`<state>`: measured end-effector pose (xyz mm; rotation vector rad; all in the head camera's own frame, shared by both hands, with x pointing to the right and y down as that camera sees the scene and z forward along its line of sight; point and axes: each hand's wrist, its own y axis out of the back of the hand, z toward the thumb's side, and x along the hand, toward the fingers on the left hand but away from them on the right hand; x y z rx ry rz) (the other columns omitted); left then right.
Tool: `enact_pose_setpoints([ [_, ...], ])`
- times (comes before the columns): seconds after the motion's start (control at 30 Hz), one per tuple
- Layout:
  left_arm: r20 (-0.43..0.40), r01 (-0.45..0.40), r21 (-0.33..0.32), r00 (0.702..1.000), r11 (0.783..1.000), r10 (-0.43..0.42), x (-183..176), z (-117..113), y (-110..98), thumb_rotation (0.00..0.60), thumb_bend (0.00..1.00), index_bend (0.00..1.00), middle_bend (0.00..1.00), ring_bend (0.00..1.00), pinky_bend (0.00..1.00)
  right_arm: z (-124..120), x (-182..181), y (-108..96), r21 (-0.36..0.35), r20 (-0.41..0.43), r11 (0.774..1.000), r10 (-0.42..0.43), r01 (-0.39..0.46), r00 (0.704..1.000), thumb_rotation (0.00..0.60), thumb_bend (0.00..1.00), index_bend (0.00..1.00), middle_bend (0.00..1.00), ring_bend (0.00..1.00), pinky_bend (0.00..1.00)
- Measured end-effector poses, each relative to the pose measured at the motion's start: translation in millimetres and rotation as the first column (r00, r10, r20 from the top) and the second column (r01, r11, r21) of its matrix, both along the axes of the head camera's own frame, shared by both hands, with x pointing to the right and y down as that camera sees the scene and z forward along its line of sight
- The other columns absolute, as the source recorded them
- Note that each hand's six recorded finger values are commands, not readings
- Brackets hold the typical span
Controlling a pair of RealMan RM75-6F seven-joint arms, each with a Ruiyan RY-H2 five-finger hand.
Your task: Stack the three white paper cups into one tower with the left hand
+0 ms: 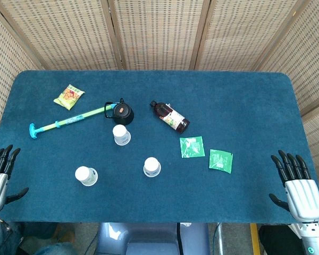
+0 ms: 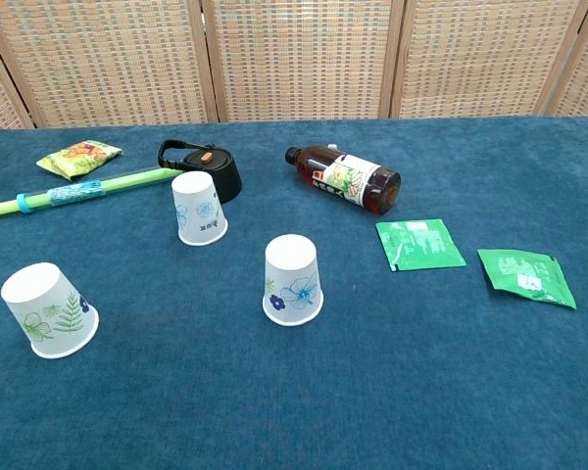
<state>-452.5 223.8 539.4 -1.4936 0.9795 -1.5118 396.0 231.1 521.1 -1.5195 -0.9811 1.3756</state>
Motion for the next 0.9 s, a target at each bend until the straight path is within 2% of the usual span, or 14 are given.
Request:
enact_pose_setpoints([
  [0.27, -0.024, -0.030, -0.058, 0.999, 0.998, 0.028, 6, 11, -1, 0.600, 0.00, 0.00, 0.00, 0.00, 0.00, -1, 3, -1, 0.003, 0.000, 1.000, 0.013, -0.013, 1.000, 0.600, 0.00, 0.00, 0.00, 0.00, 0.00],
  [0.4, -0.074, -0.101, -0.117, 0.993, 0.988, 0.093, 15, 33, -8, 0.600, 0.00, 0.00, 0.00, 0.00, 0.01, -1, 4, -2, -0.001, -0.002, 1.000, 0.019, -0.019, 1.000, 0.600, 0.00, 0.00, 0.00, 0.00, 0.00],
  [0.5, -0.122, -0.170, -0.139, 0.981, 0.976, 0.153, 21, 53, -18, 0.600, 0.00, 0.01, 0.00, 0.00, 0.08, 0, 4, -2, -0.003, -0.006, 1.000, 0.020, -0.020, 1.000, 0.600, 0.00, 0.00, 0.00, 0.00, 0.00],
  [0.6, -0.162, -0.262, -0.154, 0.958, 0.953, 0.237, 30, 75, -28, 0.600, 0.00, 0.08, 0.00, 0.04, 0.15, 2, 4, -2, -0.011, -0.008, 1.000, 0.024, -0.024, 1.000, 0.600, 0.00, 0.00, 0.00, 0.00, 0.00],
  [0.67, -0.201, -0.333, -0.156, 0.932, 0.930, 0.300, 42, 89, -33, 0.600, 0.00, 0.14, 0.02, 0.09, 0.19, 3, 5, -3, -0.014, -0.011, 1.000, 0.027, -0.027, 1.000, 0.600, 0.00, 0.00, 0.00, 0.00, 0.00],
  [0.77, -0.255, -0.431, -0.152, 0.886, 0.889, 0.386, 64, 105, -37, 0.600, 0.00, 0.18, 0.04, 0.11, 0.21, 4, 6, -4, -0.015, -0.014, 0.999, 0.031, -0.031, 0.999, 0.600, 0.00, 0.00, 0.00, 0.00, 0.00],
  [0.83, -0.268, -0.471, -0.161, 0.866, 0.867, 0.421, 73, 112, -36, 0.600, 0.00, 0.19, 0.05, 0.11, 0.21, 4, 7, -4, -0.016, -0.015, 0.999, 0.033, -0.033, 0.999, 0.600, 0.00, 0.00, 0.00, 0.00, 0.00],
  [0.9, -0.268, -0.486, -0.176, 0.860, 0.856, 0.433, 76, 115, -35, 0.600, 0.00, 0.20, 0.06, 0.12, 0.22, 5, 7, -4, -0.018, -0.015, 0.999, 0.034, -0.034, 0.999, 0.600, 0.00, 0.00, 0.00, 0.00, 0.00],
])
